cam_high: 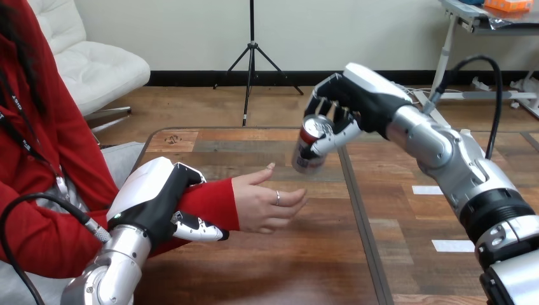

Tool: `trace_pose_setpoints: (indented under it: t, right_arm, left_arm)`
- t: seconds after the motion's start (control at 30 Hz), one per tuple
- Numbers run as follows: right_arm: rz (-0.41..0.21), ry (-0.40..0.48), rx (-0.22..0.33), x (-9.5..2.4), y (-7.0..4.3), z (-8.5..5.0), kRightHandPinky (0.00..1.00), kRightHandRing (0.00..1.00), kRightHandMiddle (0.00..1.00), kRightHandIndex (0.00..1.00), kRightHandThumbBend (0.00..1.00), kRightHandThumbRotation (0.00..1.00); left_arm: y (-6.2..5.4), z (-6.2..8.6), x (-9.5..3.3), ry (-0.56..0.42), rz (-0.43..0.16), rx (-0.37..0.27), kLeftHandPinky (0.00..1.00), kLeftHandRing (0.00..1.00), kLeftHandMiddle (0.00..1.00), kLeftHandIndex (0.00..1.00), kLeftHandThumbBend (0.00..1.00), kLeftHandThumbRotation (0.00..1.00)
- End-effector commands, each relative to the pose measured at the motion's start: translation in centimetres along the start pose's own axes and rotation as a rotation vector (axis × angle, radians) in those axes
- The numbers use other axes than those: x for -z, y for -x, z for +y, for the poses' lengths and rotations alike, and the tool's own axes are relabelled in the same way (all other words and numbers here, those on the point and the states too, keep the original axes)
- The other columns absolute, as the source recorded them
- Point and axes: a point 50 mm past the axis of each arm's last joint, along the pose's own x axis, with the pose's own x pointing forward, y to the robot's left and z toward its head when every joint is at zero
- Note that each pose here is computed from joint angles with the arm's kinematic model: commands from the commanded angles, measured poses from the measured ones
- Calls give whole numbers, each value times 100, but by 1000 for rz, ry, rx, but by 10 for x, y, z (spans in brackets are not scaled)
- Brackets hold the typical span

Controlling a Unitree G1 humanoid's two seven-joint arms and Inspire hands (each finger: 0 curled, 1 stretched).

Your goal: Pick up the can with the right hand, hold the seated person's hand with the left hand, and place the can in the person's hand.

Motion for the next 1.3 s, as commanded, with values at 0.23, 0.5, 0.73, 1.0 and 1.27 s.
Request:
trace_pose_setpoints:
  t: [0.23,0.5,0.73,1.0,1.27]
  right_arm:
    - [-312,76,289,-92,-4,-101,26,30,37,44,70,0]
    - [-319,135,298,-97,-4,-98,24,29,36,44,71,2]
    - [-322,140,282,-100,-5,-95,22,28,36,44,71,4]
    - [-329,96,239,-96,-7,-85,23,29,36,44,70,2]
    - [-318,72,177,-88,-11,-59,22,27,34,43,71,0]
  left_arm:
    - [-17,49,-74,54,-332,-224,17,22,31,33,65,0]
    - [-18,49,-75,55,-332,-226,17,23,31,33,65,0]
    - [-18,49,-75,58,-333,-232,18,23,31,33,65,0]
    - [-17,52,-77,72,-341,-249,18,23,31,33,64,0]
    - [-12,60,-82,74,-365,-312,16,21,30,32,63,0]
